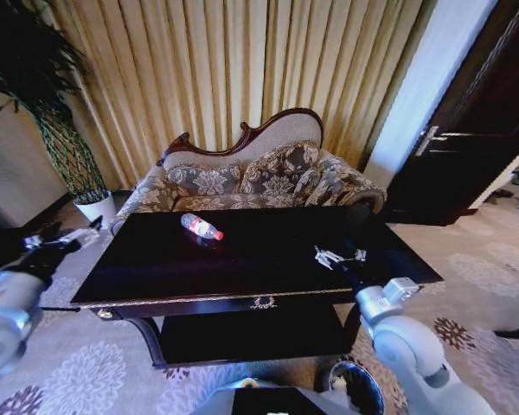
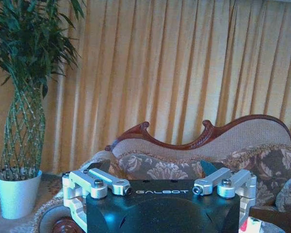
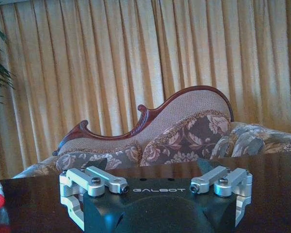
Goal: Move to the front of the table and place the trash on the table into the trash bin.
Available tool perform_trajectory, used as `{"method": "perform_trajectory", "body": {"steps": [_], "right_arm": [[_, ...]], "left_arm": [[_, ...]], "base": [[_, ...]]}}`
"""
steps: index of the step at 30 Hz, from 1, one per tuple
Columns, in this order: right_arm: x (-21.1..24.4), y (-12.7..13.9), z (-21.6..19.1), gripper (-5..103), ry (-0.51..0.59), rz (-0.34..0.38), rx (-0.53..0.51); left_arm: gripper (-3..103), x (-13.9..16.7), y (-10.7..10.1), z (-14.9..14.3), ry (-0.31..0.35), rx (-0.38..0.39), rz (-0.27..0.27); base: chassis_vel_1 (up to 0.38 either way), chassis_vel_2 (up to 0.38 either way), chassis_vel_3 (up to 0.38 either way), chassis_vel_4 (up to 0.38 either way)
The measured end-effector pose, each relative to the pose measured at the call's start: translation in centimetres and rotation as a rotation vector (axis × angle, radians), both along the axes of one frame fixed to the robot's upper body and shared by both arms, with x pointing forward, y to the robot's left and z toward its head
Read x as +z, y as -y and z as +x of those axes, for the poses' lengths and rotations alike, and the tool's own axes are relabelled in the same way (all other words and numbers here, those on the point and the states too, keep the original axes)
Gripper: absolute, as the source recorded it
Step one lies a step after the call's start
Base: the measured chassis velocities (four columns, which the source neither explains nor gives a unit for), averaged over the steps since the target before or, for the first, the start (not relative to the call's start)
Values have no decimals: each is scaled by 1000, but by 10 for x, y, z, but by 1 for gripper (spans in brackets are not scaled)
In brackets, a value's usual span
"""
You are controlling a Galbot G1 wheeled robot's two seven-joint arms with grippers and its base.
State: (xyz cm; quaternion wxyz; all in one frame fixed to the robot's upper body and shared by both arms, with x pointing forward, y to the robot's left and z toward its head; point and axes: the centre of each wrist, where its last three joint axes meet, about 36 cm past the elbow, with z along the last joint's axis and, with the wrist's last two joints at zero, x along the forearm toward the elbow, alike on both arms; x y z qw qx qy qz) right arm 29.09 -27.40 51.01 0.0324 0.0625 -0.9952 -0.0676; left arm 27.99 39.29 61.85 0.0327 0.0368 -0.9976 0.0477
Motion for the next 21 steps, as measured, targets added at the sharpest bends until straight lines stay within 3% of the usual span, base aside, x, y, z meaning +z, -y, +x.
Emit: {"method": "perform_trajectory", "body": {"steps": [10, 21], "right_arm": [[-1, 8, 0, 100, 1, -15, -28], [-2, 5, 1, 100, 5, -14, -29]], "left_arm": [[100, -9, 48, 37, -75, -6, -12], [100, -8, 55, 59, -88, -30, 16]], "base": [[0, 0, 0, 0], [0, 0, 0, 0]]}}
